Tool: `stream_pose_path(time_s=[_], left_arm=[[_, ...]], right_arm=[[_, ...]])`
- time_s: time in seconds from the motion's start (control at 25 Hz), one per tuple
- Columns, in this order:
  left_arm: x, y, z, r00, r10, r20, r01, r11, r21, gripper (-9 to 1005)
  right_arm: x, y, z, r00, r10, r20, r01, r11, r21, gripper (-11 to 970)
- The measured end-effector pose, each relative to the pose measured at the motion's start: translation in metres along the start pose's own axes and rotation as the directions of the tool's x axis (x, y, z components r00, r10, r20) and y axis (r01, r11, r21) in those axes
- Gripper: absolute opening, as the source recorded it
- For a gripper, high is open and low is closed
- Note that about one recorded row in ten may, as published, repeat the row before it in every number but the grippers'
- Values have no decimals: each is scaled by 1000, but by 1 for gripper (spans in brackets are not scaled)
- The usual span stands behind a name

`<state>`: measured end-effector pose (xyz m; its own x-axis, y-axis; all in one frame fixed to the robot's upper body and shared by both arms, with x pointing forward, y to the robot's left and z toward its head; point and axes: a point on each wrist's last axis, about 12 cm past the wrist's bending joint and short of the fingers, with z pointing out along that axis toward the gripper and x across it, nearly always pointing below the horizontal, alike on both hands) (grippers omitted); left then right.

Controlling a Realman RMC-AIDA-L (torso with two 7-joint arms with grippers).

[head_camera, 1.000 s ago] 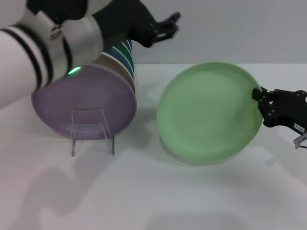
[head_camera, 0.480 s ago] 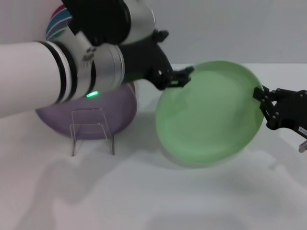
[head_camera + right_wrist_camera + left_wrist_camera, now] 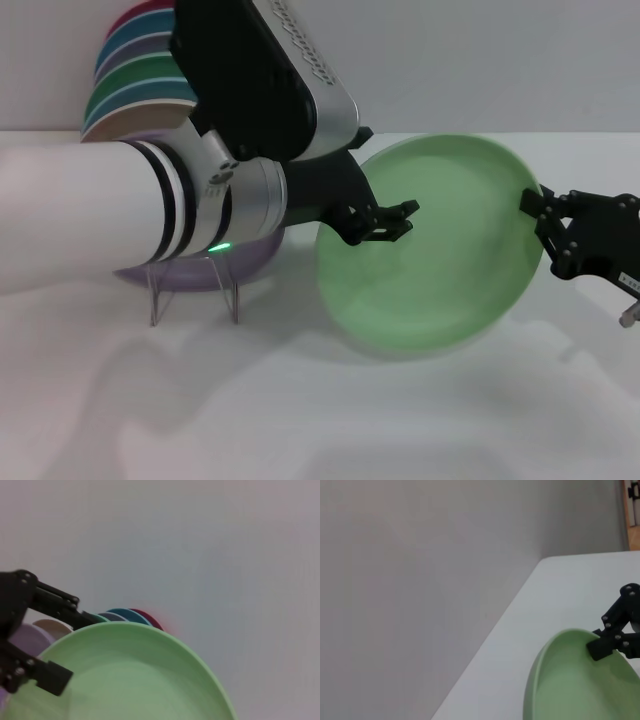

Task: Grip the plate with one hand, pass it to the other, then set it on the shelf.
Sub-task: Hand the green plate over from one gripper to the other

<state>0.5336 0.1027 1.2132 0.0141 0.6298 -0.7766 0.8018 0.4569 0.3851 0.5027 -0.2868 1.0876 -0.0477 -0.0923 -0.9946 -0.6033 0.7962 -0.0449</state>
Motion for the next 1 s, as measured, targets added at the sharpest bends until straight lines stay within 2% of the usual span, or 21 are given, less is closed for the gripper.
stream_pose_path(time_s=[0.6,0.72,0.88,1.0], left_arm=[[1,4,3,1000,15,15,-15,1000,-24,674],[1,3,3,998,43,46,-41,998,-51,672],[0,-2,3,995,71,67,-68,996,-57,430],[-3,-4,3,993,84,81,-79,995,-60,313]], right_arm=[[-1,5,-2,1000,15,25,-14,999,-42,19],[-1,5,-3,1000,16,26,-15,999,-43,18],[-1,4,-4,999,19,28,-18,999,-41,19],[-2,8,-6,998,36,55,-32,996,-78,19]])
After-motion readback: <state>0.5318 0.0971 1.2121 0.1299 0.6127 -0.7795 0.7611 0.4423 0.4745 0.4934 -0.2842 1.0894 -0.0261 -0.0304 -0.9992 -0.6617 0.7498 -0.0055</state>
